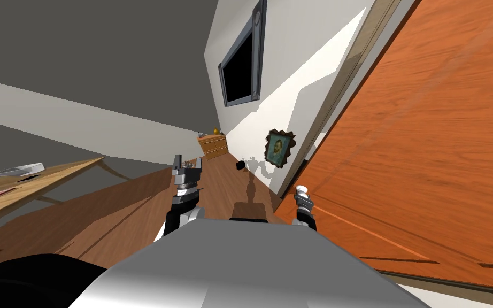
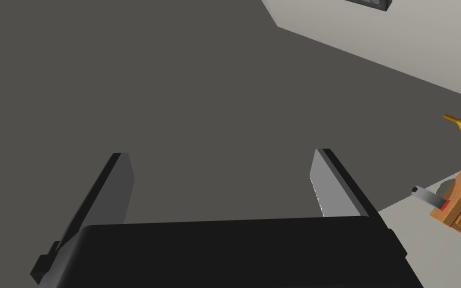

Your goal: Pull the door open

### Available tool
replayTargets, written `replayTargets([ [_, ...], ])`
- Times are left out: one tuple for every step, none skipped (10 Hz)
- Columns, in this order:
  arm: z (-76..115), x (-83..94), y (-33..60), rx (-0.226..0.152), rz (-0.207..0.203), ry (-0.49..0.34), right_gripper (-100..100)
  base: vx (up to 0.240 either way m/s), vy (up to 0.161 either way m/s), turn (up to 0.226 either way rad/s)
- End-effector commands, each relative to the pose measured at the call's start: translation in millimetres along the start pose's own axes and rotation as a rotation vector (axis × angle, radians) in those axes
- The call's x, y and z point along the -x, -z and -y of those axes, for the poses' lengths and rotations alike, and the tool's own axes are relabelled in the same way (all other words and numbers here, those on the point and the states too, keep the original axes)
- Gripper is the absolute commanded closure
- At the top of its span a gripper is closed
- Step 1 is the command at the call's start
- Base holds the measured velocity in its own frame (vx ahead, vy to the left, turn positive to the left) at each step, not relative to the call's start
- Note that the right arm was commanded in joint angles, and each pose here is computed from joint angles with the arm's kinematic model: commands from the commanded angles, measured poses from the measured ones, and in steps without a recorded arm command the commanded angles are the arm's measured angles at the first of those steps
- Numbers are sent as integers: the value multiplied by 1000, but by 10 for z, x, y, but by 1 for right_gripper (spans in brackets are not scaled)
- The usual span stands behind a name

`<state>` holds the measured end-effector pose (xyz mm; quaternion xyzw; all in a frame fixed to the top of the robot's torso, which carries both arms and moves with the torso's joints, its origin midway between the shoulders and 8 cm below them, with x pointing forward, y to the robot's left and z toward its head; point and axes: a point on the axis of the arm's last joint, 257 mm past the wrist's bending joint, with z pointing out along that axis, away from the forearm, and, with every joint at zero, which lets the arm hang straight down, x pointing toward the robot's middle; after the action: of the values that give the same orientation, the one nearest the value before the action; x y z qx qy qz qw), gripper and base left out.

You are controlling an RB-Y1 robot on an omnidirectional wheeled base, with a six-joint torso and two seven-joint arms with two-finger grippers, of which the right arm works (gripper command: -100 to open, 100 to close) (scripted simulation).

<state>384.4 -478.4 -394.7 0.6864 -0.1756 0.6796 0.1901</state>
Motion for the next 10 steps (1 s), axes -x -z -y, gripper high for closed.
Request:
replayTargets([
  [147,-22,-29,-24,-4,-14,100,-256,-70,262],
  [181,-27,-40,-31,-4,-18,100,-261,-54,223],
  [198,-30,-46,-35,-4,-20,100,-229,-65,136],
  [218,-33,-53,-38,-4,-21,100,-204,-70,93],
  [178,0,-32,-32,1,-18,100,-88,-25,36],
  [218,7,-16,-55,2,-18,100,-148,40,108],
  [229,1,-13,-65,1,-19,100,-199,69,85],
  [241,-5,-9,-77,-1,-19,100,-205,60,70],
  [262,-14,-1,-95,-3,-19,100,-260,22,92],
  [276,-19,5,-108,-4,-20,100,-266,-7,113],
])
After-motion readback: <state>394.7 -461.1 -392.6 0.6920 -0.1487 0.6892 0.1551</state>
